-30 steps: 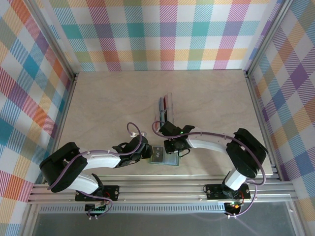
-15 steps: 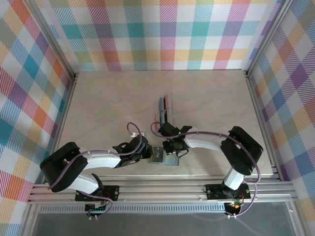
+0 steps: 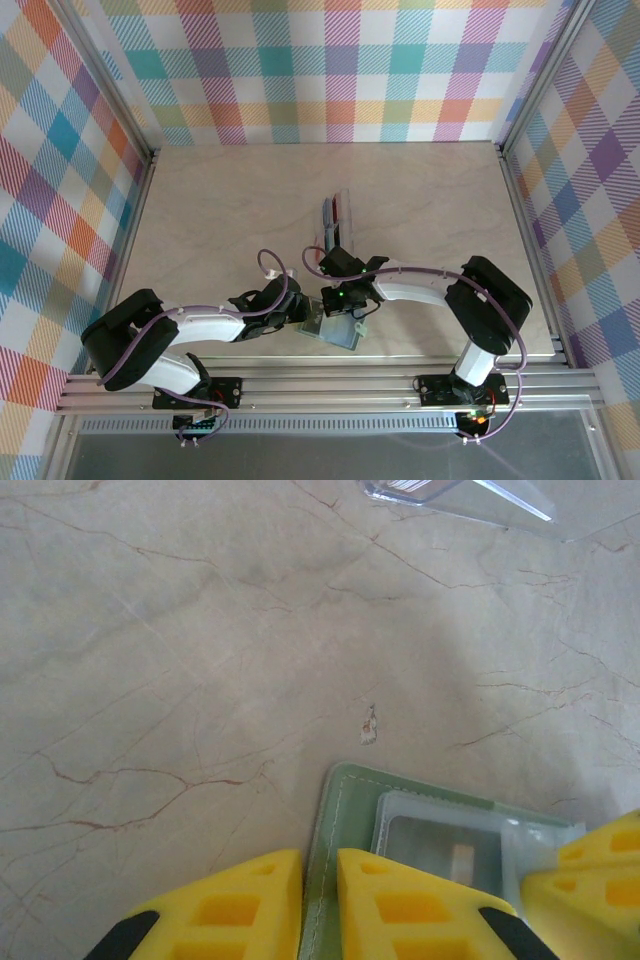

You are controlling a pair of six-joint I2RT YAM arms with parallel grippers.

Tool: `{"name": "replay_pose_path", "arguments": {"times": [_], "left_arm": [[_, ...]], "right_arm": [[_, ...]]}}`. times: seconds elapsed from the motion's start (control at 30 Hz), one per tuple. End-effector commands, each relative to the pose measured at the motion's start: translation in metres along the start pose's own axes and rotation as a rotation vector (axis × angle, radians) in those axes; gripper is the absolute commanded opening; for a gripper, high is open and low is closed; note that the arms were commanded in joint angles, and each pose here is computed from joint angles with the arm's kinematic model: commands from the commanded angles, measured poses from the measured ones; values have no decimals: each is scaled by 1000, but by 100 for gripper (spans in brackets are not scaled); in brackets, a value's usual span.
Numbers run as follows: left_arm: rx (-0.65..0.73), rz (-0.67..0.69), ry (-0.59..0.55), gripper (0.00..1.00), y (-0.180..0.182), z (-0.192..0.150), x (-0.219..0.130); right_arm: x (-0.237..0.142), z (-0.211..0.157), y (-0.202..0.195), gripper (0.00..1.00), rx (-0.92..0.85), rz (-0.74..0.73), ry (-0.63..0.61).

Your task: Put the credit cards into the card holder

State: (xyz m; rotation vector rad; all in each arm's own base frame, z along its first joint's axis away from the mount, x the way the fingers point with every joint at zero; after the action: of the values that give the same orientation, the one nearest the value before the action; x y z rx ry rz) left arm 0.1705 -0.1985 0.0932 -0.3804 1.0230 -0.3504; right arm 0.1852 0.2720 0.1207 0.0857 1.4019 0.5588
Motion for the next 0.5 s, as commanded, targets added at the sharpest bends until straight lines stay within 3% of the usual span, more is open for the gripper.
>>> {"name": "replay_pose_path", "arguments": {"times": [0.0, 0.2, 0.47], "left_arm": [[23, 42, 183, 18, 13, -34, 6], [16, 21, 188, 19, 10, -33, 6], [-2, -1, 184, 21, 8, -31, 0]], "right_arm": [[3, 3, 15, 2, -6, 138, 31], [6, 2, 20, 25, -1, 214, 46], [5, 7, 25, 43, 12, 256, 33]]}}
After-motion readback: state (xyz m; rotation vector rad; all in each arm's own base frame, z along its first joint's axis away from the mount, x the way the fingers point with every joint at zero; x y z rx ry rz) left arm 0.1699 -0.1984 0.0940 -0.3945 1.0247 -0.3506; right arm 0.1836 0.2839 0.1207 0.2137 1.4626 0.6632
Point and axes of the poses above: each hand's point on the last joint's axis, 136 mm out from that joint toward the fingers, its own x axis out along the fingers, its own y axis along the line the jaws close on, z = x × y, the point moved 10 cm from there along -x, back along the fingers, and after that the axes turned 2 degrees about x, right-handed, at the moved point
